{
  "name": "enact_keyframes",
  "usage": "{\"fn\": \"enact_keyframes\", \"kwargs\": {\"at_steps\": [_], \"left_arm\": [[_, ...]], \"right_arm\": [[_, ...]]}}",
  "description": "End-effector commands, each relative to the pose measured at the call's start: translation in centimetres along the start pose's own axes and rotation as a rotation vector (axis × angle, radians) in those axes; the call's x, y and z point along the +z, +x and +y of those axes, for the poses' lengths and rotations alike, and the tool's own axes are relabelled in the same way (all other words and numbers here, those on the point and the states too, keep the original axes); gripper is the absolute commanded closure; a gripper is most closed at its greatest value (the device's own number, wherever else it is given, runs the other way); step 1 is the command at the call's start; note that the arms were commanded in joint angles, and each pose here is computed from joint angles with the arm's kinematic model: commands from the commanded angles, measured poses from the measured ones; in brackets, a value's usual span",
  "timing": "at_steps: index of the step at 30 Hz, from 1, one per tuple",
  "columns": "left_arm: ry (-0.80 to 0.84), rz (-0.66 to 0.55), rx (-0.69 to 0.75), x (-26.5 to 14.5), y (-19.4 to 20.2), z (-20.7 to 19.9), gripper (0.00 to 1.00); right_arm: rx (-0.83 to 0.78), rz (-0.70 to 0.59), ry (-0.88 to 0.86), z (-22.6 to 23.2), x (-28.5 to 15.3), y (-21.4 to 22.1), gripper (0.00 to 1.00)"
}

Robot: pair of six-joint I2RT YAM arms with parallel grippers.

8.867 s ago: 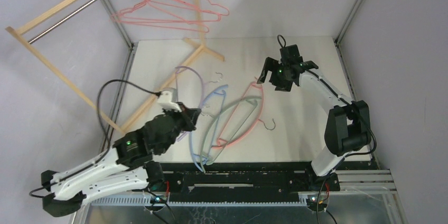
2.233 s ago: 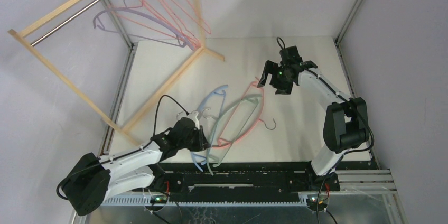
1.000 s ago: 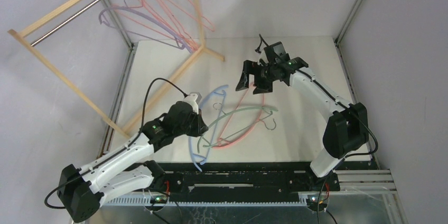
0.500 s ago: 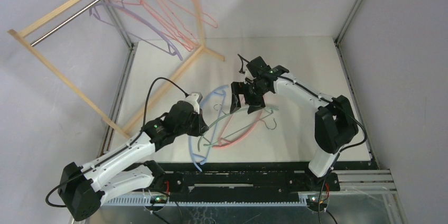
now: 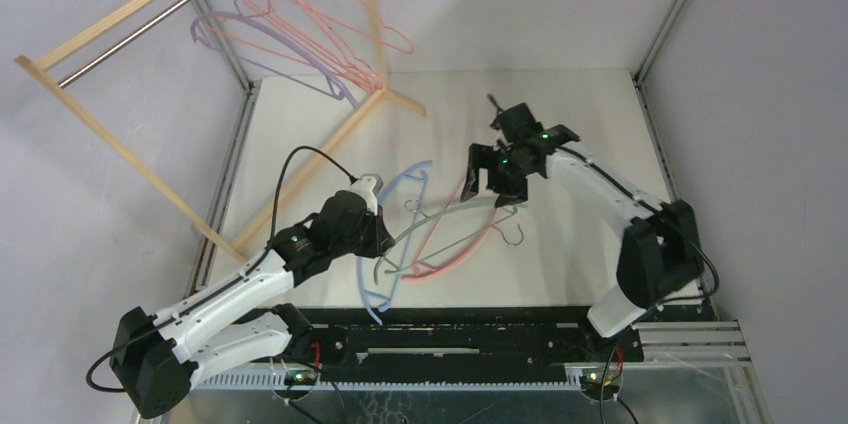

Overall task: Organize the hangers
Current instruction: Pick up the hanger at the center of the board.

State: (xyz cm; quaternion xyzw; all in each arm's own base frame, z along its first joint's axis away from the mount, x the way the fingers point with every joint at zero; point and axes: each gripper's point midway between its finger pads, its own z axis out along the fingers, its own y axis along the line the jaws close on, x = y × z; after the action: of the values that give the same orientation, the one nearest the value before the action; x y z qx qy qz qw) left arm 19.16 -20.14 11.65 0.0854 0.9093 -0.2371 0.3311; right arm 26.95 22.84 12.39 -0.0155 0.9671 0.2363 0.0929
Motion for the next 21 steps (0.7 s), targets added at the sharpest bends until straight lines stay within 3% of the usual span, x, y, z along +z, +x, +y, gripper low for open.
{"fn": "enact_keyframes", "kwargs": {"at_steps": [1,11,21], "left_arm": [[0.047,-0.091,0.007,-0.2,-2.6,-1.5,1.0],[0.055,-0.092,0.006,-0.3,-2.7,-1.6,1.0],[0.075,-0.075,0.012,0.0,-2.5,-2.1,1.0]], "right_arm": [[0.071,-0.177,0.038,-0.8,-4.9,-1.6,0.06],[0.261,0.006,-0.078,-1.2,-1.1,2.9,0.05],[0.375,-0.039,-0.08,-2.1,0.8,2.3,0.04]]}}
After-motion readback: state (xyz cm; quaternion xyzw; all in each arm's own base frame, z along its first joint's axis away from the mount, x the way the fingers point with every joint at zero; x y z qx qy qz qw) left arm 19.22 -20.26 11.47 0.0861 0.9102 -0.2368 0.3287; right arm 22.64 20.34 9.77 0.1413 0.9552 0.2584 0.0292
